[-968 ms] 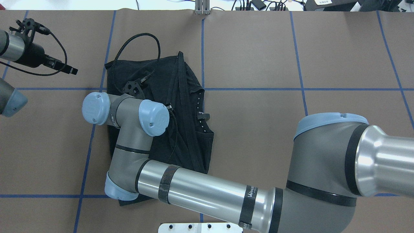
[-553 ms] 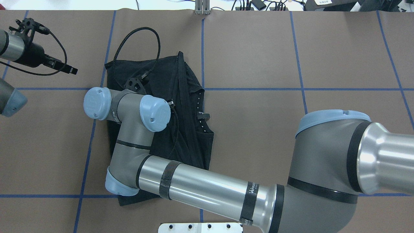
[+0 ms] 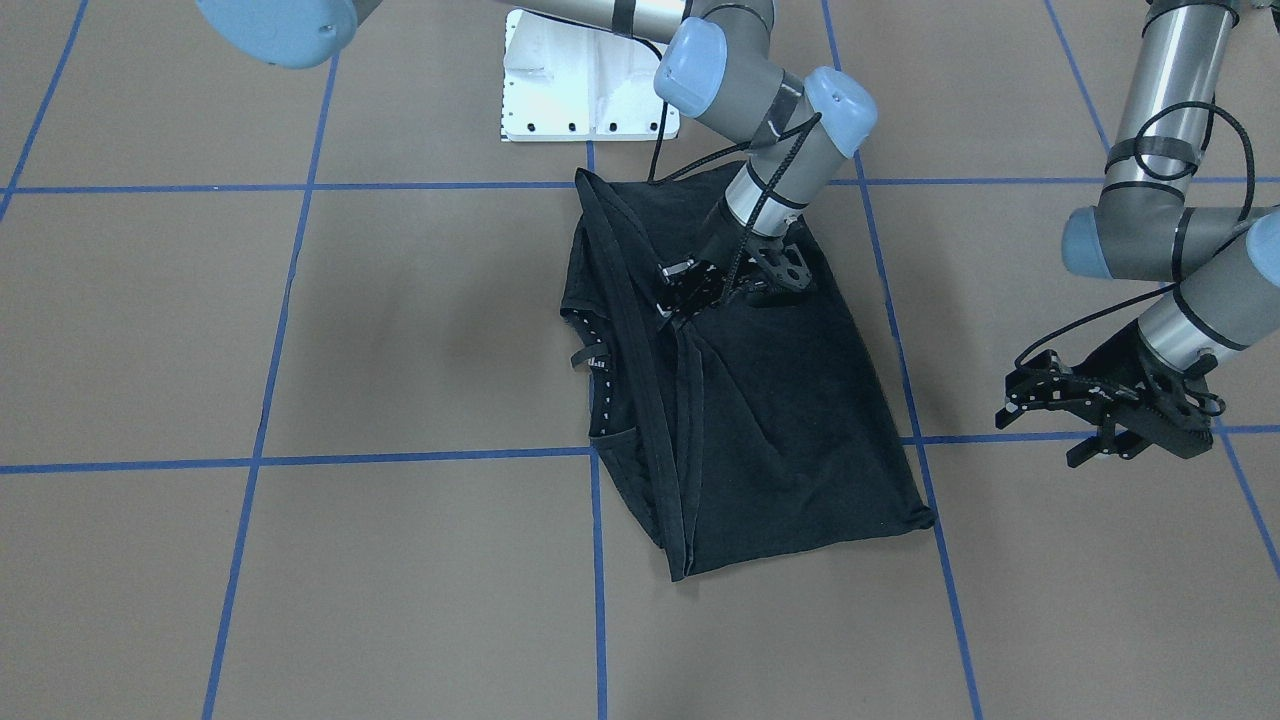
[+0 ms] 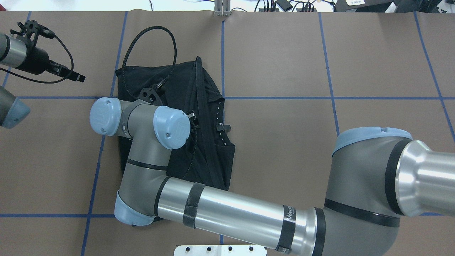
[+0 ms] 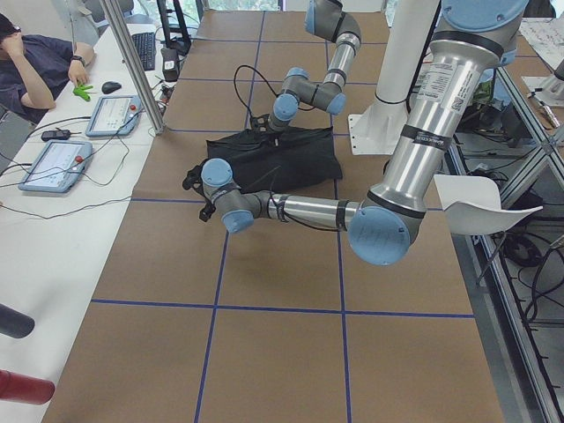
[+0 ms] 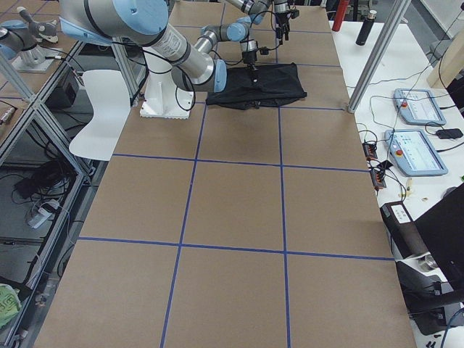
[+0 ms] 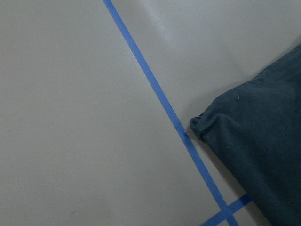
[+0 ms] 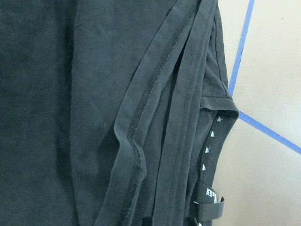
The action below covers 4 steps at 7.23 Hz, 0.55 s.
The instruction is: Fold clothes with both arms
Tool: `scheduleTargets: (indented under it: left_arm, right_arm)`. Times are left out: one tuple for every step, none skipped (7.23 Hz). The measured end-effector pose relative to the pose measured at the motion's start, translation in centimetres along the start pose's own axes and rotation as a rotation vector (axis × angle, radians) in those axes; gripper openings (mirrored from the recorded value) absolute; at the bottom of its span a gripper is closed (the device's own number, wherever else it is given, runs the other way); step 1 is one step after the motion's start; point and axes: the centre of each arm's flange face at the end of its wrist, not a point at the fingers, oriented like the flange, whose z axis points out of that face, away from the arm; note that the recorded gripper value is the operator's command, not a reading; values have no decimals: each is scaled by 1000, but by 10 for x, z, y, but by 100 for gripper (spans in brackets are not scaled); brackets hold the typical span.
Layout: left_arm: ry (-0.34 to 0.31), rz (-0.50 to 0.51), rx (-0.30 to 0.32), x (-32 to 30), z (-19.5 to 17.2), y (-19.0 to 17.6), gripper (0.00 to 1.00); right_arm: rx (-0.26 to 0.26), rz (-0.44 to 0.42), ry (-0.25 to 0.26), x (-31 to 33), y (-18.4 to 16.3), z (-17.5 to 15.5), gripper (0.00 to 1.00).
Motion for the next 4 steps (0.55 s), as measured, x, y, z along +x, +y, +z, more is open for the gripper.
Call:
scheduleTargets:
  left_arm:
    - [0,0,0,0,0,0,100]
    - [0,0,-1,0,0,0,100]
    - [0,0,-1,0,0,0,100]
    - [0,0,-1,0,0,0,100]
  right_arm:
    - [4,3,-8,2,3,-2,37]
    - [12,25,-21,2,3,-7,39]
    - [23,64,-38,0,1,-12,40]
    - [36,103,-58,-3,-2,-13,40]
